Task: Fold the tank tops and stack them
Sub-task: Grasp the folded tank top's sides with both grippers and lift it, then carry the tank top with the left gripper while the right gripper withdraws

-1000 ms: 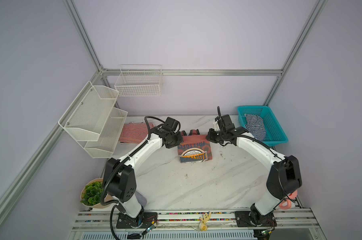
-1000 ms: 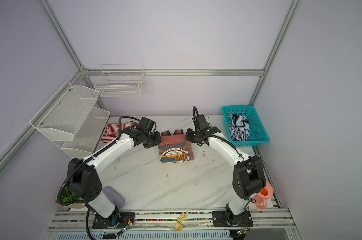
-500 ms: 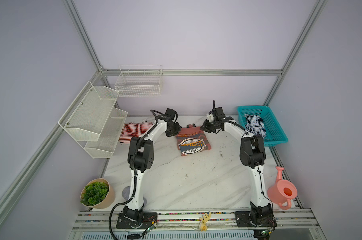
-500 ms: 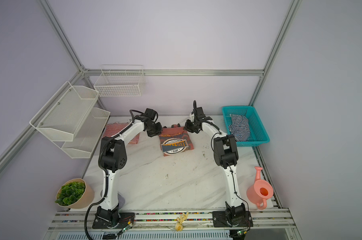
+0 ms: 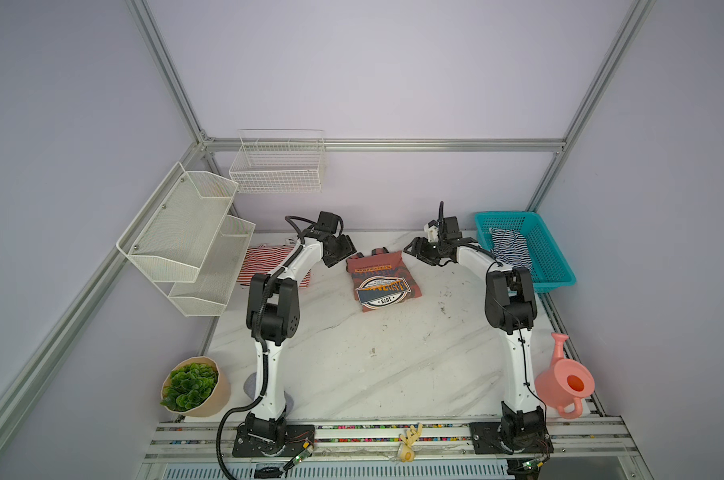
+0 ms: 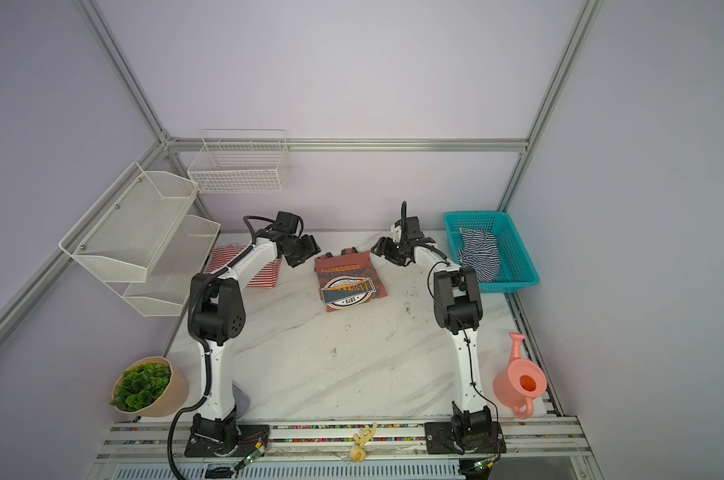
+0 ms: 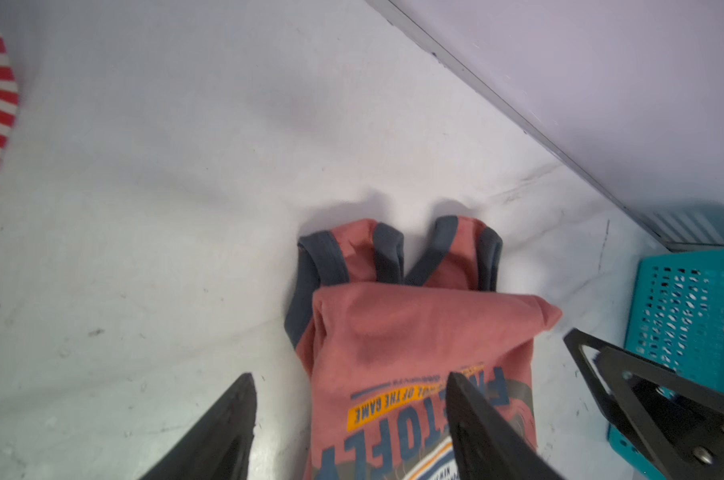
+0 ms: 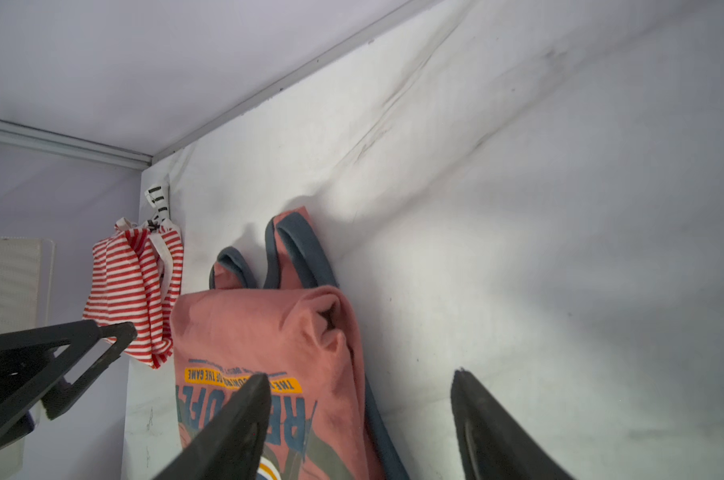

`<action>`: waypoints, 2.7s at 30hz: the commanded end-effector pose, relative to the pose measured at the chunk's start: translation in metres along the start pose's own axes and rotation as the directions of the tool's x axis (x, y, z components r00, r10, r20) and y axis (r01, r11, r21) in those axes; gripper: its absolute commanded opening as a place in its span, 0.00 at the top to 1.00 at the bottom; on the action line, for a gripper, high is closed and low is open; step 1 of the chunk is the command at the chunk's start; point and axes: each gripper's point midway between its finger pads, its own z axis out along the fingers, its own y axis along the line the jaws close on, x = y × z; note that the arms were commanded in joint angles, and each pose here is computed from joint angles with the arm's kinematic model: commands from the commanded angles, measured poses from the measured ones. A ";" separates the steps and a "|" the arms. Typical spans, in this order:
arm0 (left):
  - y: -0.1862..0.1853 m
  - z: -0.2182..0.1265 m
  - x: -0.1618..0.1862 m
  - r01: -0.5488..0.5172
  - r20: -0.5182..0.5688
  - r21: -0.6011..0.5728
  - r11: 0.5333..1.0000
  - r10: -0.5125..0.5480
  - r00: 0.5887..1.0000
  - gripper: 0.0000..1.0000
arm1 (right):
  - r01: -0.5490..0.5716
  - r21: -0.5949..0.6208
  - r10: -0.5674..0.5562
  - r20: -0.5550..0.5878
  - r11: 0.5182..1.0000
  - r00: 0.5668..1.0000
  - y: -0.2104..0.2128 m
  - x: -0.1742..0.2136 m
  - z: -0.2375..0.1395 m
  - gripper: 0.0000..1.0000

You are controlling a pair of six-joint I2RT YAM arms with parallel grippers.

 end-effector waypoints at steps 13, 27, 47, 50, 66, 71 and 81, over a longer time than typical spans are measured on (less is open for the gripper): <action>0.013 0.021 0.105 0.009 -0.188 0.025 1.000 -0.005 0.982 0.26 | 0.073 -0.082 -0.088 -0.189 0.994 0.978 -0.010 0.077 -0.002 0.26; 0.014 0.057 0.130 0.063 -0.235 0.063 0.996 -0.047 0.971 0.25 | -0.014 -0.133 -0.037 -0.369 0.991 0.929 -0.018 0.165 0.031 0.29; 0.027 0.095 0.153 0.100 -0.238 0.047 0.994 -0.086 0.967 1.00 | -0.119 -0.154 0.051 -0.389 0.981 0.920 -0.013 0.196 0.051 0.34; 0.016 0.085 0.134 0.067 -0.199 0.053 0.996 -0.055 0.978 1.00 | -0.111 -0.155 0.047 -0.367 0.982 0.929 -0.008 0.190 0.045 0.31; -0.023 -0.010 0.013 -0.376 -0.067 -0.096 0.922 0.371 0.926 1.00 | -0.053 -0.036 0.052 -0.020 0.998 0.998 0.017 0.116 -0.055 0.29; -0.007 -0.025 -0.009 -0.456 -0.065 -0.182 0.871 0.452 0.889 1.00 | -0.045 -0.054 0.045 -0.003 0.998 0.999 0.024 0.112 -0.061 0.29; 0.036 -0.064 -0.058 -0.506 -0.036 -0.386 0.771 0.535 0.844 1.00 | -0.059 -0.064 0.058 -0.015 0.996 0.998 0.019 0.118 -0.056 0.30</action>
